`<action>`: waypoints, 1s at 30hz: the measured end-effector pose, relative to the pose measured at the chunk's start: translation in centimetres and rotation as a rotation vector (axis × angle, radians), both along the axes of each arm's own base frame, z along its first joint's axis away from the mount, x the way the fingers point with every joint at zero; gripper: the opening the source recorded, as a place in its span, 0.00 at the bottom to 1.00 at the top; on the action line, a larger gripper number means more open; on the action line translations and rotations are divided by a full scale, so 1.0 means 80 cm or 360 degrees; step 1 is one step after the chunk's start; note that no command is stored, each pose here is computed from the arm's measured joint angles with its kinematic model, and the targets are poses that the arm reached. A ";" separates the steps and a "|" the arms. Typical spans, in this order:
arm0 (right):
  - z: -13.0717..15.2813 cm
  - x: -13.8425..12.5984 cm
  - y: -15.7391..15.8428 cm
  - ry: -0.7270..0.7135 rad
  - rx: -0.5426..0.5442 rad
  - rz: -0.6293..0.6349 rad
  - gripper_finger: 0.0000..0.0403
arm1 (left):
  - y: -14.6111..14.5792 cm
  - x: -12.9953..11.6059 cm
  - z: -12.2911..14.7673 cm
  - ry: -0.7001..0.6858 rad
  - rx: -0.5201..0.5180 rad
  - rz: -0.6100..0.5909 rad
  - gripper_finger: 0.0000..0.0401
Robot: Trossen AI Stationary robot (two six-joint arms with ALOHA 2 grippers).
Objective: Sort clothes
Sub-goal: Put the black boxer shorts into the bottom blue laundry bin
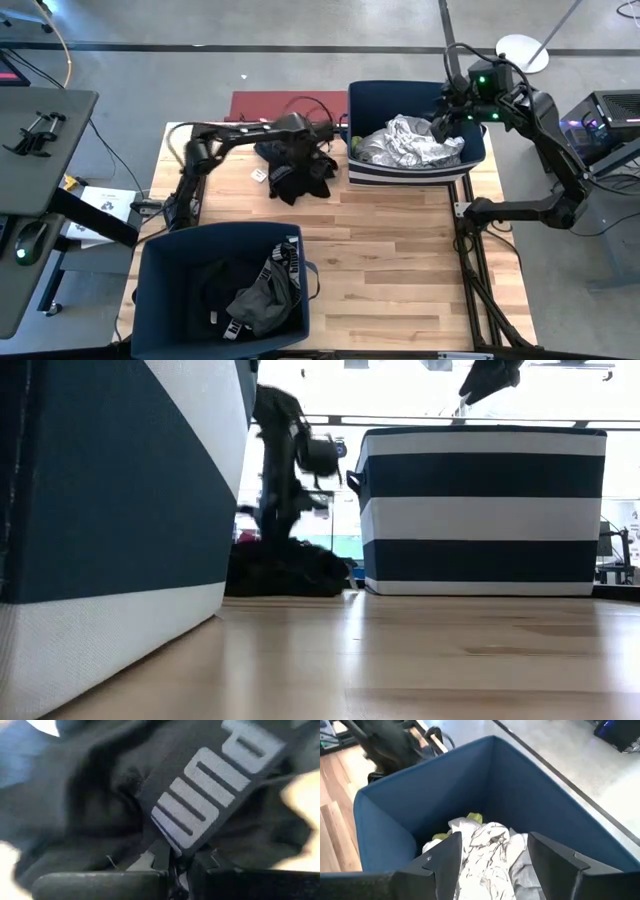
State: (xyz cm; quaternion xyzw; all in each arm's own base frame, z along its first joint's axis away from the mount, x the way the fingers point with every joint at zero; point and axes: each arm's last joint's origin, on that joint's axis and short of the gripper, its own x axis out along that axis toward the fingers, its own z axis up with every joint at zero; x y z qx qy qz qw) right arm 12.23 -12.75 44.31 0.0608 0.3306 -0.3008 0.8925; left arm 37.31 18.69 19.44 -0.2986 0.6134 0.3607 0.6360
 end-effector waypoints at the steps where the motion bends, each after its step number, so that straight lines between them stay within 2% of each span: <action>1: 0.001 0.000 0.000 -0.0011 -0.0004 -0.0005 0.54 | -0.002 -0.005 0.019 -0.0046 0.0028 0.0000 0.03; 8: 0.006 0.003 -0.004 -0.0088 -0.0061 -0.0020 0.54 | -0.029 -0.055 0.153 -0.0443 0.0252 -0.0003 0.01; 15: 0.014 0.007 -0.007 -0.0165 -0.0144 -0.0020 0.54 | -0.086 -0.135 0.282 -0.0996 0.0532 -0.0339 0.00; 18: 0.017 0.008 -0.009 -0.0200 -0.0183 -0.0023 0.54 | -0.115 -0.177 0.327 -0.1265 0.0657 -0.0381 0.00; 21: 0.021 0.010 -0.011 -0.0241 -0.0226 -0.0022 0.54 | -0.141 -0.215 0.368 -0.1606 0.0762 -0.0358 0.00; 24: 0.025 0.013 -0.014 -0.0290 -0.0278 -0.0021 0.54 | -0.168 -0.247 0.410 -0.2059 0.0845 -0.0412 0.00; 27: 0.029 0.019 -0.021 -0.0338 -0.0330 -0.0020 0.54 | -0.192 -0.265 0.448 -0.2554 0.0877 -0.0593 0.00; 30: 0.031 0.029 -0.032 -0.0395 -0.0385 -0.0022 0.54 | -0.214 -0.277 0.477 -0.3001 0.0768 -0.0869 0.00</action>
